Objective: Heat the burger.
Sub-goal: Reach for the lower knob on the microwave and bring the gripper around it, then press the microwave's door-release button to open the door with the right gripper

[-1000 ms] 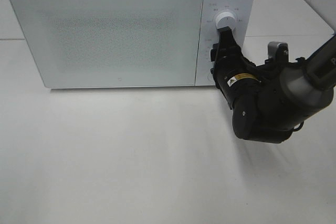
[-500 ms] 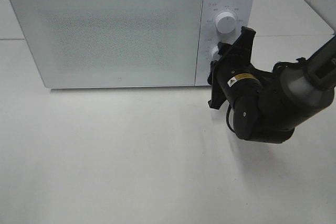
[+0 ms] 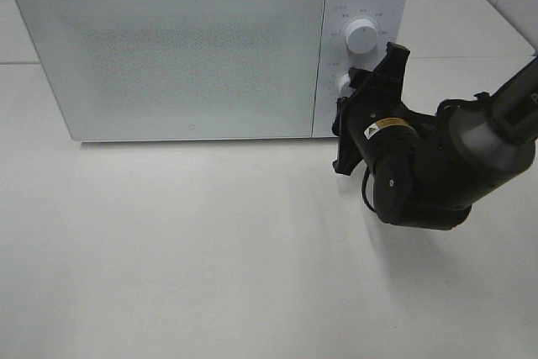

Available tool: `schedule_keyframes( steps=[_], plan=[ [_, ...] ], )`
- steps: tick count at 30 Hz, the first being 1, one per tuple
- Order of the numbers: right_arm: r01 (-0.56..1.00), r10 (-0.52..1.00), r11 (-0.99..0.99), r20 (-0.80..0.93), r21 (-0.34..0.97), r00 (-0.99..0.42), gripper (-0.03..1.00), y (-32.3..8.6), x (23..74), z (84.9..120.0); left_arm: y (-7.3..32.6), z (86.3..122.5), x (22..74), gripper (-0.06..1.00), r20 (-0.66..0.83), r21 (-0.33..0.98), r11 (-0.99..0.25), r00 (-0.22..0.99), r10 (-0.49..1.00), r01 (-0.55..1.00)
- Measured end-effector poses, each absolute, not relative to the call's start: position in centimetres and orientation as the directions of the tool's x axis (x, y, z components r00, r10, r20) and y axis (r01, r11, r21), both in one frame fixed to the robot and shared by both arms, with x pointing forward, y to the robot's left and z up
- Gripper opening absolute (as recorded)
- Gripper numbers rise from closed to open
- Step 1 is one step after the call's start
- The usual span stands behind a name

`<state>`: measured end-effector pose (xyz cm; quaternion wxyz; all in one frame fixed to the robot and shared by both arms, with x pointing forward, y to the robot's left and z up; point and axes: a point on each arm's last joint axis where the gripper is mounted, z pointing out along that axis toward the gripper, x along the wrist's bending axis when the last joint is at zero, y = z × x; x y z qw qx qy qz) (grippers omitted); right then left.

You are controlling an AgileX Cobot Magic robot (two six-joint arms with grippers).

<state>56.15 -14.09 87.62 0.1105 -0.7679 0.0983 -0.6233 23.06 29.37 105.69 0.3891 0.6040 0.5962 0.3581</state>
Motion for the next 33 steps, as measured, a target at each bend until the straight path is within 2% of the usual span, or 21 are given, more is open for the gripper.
schedule_keyframes(
  steps=[19, 21, 27, 29, 33],
  plan=[
    [-0.077, -0.261, -0.965, 0.945, -0.251, 0.196, 0.46, -14.11, 56.23, 87.73, 29.37, 105.69, 23.06, 0.99, -0.031, 0.897, 0.014, 0.033, 0.999, 0.442],
    [-0.077, -0.241, -0.970, 0.950, -0.230, 0.200, 0.52, -14.10, 56.22, 87.71, 29.37, 105.69, 23.06, 0.99, -0.031, 0.897, 0.014, 0.033, 0.999, 0.442],
    [-0.069, -0.217, -0.976, 0.955, -0.207, 0.203, 0.61, -13.97, 56.16, 87.70, 29.37, 105.69, 23.06, 0.99, -0.031, 0.897, 0.014, 0.033, 0.999, 0.442],
    [-0.032, -0.169, -0.986, 0.964, -0.165, 0.206, 0.68, -13.93, 55.88, 87.61, 29.37, 105.69, 23.06, 0.99, -0.031, 0.897, 0.014, 0.033, 0.999, 0.442],
    [0.027, -0.110, -0.993, 0.974, -0.117, 0.198, 0.70, -14.06, 55.61, 87.96, 29.37, 105.69, 23.06, 0.99, -0.031, 0.897, 0.014, 0.033, 0.999, 0.442]
  ],
)
